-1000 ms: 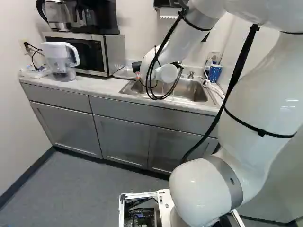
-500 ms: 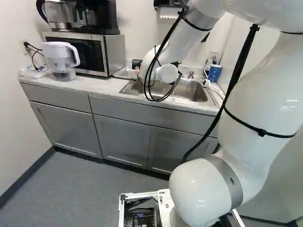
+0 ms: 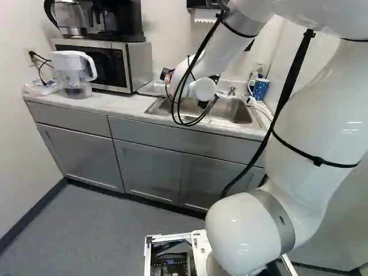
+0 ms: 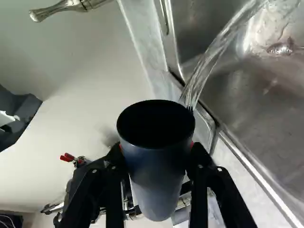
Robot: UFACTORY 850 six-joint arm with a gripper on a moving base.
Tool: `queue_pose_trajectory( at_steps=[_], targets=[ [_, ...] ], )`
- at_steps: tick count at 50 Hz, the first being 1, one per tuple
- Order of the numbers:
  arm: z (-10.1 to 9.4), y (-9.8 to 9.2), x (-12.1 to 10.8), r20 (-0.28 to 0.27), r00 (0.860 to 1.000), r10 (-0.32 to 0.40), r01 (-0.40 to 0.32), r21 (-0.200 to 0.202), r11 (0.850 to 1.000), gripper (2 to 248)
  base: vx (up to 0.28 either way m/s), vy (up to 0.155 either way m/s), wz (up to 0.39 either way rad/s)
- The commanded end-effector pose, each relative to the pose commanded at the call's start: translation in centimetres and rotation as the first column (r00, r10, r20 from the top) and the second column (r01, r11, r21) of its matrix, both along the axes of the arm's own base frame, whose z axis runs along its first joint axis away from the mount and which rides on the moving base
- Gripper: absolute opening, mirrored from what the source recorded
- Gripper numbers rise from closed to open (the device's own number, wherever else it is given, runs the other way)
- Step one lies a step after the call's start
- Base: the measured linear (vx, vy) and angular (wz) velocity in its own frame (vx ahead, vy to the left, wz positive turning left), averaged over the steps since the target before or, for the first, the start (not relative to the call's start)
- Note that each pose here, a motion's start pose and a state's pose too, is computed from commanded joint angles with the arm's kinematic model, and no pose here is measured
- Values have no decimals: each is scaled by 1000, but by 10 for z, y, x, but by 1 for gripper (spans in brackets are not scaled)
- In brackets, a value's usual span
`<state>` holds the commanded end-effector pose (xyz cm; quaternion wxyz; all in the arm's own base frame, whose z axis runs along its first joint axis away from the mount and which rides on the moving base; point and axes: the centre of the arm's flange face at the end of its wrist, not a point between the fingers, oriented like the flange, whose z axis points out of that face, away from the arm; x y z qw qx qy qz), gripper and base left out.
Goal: Rinse the cup and place it in the tray
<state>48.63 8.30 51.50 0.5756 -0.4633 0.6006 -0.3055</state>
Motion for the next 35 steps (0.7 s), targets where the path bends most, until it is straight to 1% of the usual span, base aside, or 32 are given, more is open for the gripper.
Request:
queue_pose_trajectory(
  at_steps=[35],
  targets=[
    [0,0,0,0,1000,0,0,0,1000,126,0,0,0]
  ],
)
